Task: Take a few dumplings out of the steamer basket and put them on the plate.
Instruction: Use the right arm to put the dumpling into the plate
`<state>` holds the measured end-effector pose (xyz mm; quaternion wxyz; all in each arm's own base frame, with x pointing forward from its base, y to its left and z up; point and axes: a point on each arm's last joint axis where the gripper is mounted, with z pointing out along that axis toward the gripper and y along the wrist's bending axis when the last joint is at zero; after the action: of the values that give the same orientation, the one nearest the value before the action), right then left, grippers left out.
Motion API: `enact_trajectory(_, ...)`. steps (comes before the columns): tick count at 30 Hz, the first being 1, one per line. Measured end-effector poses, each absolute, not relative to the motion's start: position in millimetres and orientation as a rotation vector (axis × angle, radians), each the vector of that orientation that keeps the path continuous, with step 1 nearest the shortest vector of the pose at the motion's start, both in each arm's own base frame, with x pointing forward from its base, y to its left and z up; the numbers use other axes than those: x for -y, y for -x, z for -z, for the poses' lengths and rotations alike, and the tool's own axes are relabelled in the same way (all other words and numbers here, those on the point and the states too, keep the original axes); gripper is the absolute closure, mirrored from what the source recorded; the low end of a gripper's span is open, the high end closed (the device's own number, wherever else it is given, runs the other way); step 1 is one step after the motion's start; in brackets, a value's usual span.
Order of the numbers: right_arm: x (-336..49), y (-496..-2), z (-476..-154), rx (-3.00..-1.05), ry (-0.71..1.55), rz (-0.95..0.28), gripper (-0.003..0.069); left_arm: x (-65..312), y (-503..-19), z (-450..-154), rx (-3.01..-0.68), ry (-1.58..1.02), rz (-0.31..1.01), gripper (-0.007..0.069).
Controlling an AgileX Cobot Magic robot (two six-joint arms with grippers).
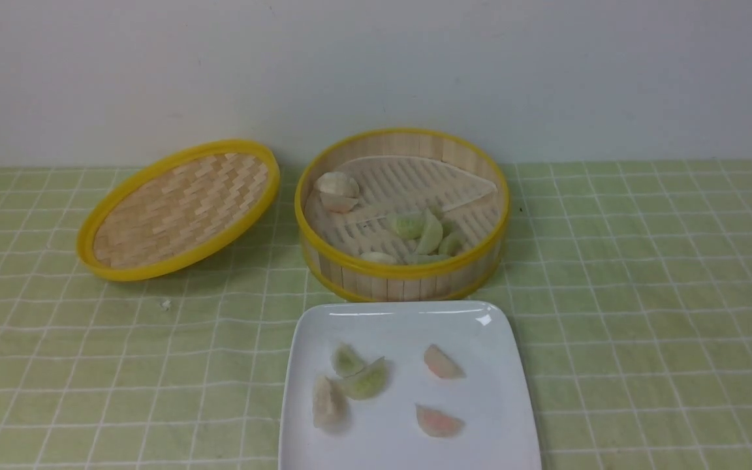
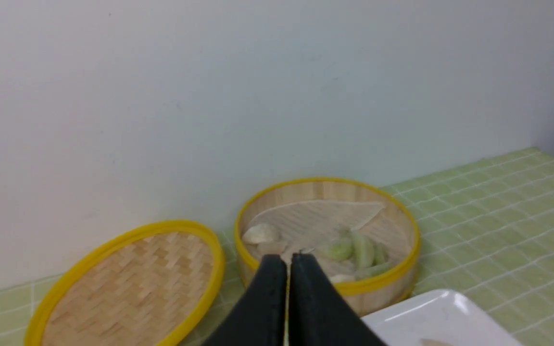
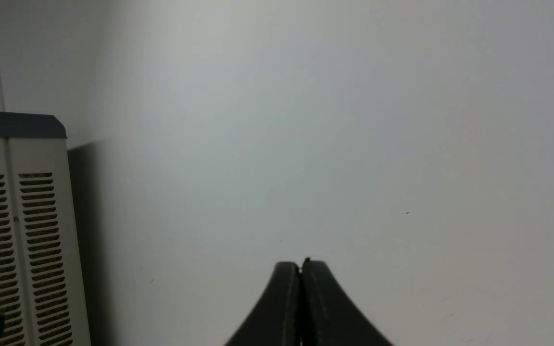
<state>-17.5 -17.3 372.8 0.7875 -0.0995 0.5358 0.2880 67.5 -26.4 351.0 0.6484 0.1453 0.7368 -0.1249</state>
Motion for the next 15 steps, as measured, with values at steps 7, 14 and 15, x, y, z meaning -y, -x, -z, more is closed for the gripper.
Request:
enact_trajectory(7,17,17,-373,-1.155,0.214,-0.621,0.0673,13,-63,-270,-1.711,-0.208,0.126,0.0631)
enact_trajectory(14,17,17,-373,-1.156,0.214,-0.62,0.0673,4,-54,-180,-1.803,-0.072,0.038,0.0631)
enact_trajectory(15,17,17,-373,-1.154,0.214,-0.621,0.0673,4,-54,-178,-1.81,-0.072,0.037,0.0631)
